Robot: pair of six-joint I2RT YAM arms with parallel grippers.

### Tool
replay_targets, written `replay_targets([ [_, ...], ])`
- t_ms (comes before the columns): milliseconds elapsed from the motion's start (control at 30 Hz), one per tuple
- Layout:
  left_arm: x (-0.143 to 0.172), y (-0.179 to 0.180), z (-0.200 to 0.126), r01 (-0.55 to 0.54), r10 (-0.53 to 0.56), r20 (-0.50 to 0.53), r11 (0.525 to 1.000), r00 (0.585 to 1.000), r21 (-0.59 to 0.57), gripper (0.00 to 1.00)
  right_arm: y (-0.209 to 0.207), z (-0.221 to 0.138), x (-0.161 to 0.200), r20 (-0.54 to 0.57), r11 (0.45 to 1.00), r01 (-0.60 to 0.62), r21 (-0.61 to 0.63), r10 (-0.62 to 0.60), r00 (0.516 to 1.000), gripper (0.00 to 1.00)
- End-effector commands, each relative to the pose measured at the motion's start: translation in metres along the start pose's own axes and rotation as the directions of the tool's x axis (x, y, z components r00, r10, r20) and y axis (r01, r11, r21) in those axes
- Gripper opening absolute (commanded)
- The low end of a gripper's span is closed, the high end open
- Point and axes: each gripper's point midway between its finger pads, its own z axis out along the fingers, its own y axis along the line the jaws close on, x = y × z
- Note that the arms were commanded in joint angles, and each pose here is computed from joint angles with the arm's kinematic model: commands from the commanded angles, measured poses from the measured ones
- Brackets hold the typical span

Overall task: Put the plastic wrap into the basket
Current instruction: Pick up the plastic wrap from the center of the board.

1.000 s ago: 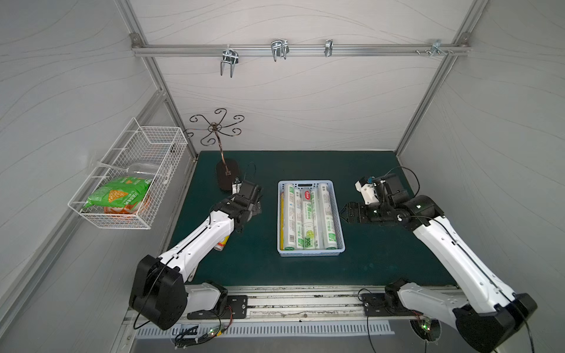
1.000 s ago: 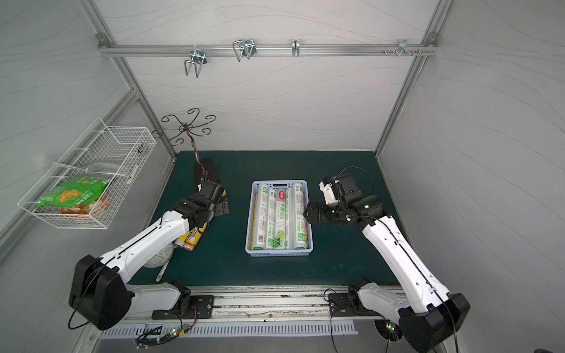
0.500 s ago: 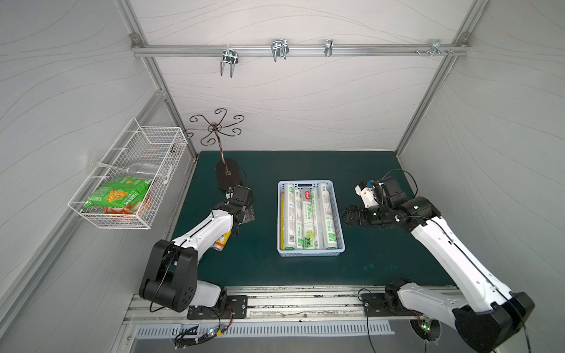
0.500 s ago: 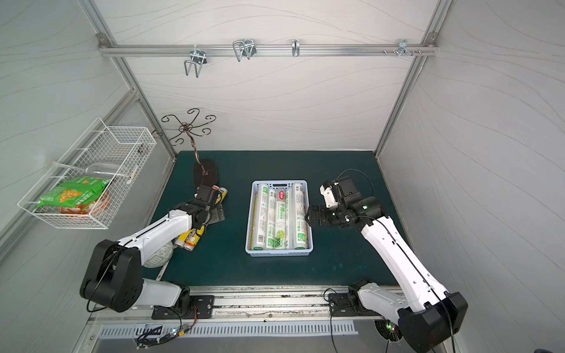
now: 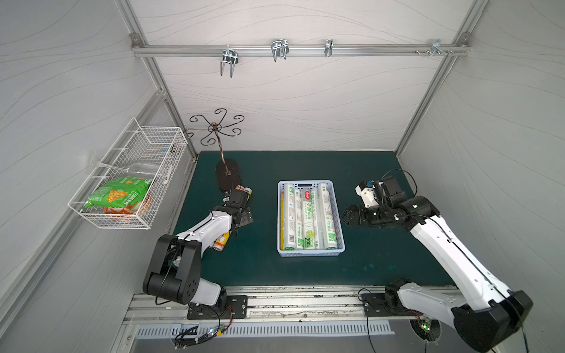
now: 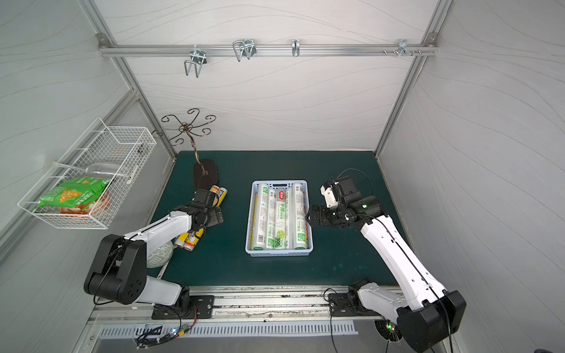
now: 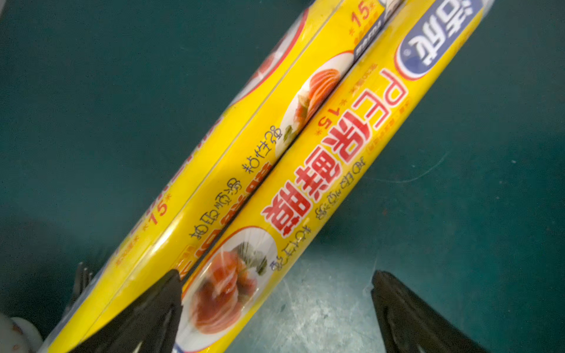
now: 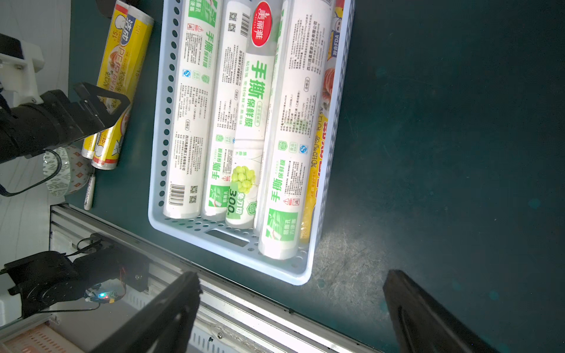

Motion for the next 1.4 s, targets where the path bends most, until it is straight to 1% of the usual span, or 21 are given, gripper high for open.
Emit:
replay_targets([
  [0,-0.005,-0.008,0.006,0.022,-0.022,-0.003,0.999,1.0,0.032,0.99,-0.001,0.002,0.01,-0.038,1.0,-0.01,-0.006,0.01,0.999,0.99],
  [167,0.0,-0.014,0.008,0.011,-0.009,-0.025,0.998,1.0,0.058,0.99,-0.002,0.003,0.01,-0.042,1.0,-0.014,-0.006,0.014,0.999,0.99],
  [333,0.007,-0.033,0.007,0.012,-0.004,-0.052,0.988,0.999,0.152,0.99,0.0,0.006,0.009,-0.046,1.0,-0.022,-0.016,0.021,0.999,0.99],
  [533,0.015,-0.068,-0.004,-0.084,0.095,-0.047,0.977,0.994,0.197,0.99,0.0,0.008,0.01,-0.054,0.999,-0.027,-0.018,0.026,0.998,0.99],
  [633,0.016,-0.079,-0.007,-0.105,0.117,-0.047,0.972,0.992,0.208,0.99,-0.001,0.007,0.01,-0.054,1.0,-0.026,-0.016,0.025,0.998,0.99],
  [700,0.014,-0.08,-0.007,-0.113,0.126,-0.054,0.974,0.991,0.198,0.99,-0.001,0.006,0.01,-0.053,1.0,-0.025,-0.012,0.024,0.998,0.99],
  [900,0.004,-0.075,-0.001,-0.173,0.181,-0.076,0.979,0.98,0.108,0.99,-0.003,0.006,0.01,-0.054,1.0,-0.016,-0.004,0.016,0.998,0.99],
  [1000,0.001,-0.075,0.002,-0.194,0.202,-0.089,0.977,0.975,0.086,0.98,-0.004,0.007,0.012,-0.061,1.0,-0.016,-0.001,0.016,0.998,0.99],
  [1067,0.001,-0.077,0.005,-0.205,0.213,-0.099,0.975,0.972,0.084,0.96,-0.004,0.008,0.012,-0.064,1.0,-0.012,0.001,0.012,0.998,0.99],
  [1200,0.001,-0.084,0.01,-0.21,0.223,-0.123,0.972,0.967,0.107,0.86,-0.006,0.009,0.012,-0.067,1.0,-0.012,0.006,0.013,0.998,0.99],
  [1367,0.003,-0.09,0.017,-0.207,0.225,-0.146,0.97,0.963,0.127,0.76,-0.008,0.01,0.011,-0.072,1.0,-0.013,0.009,0.014,0.997,0.99],
])
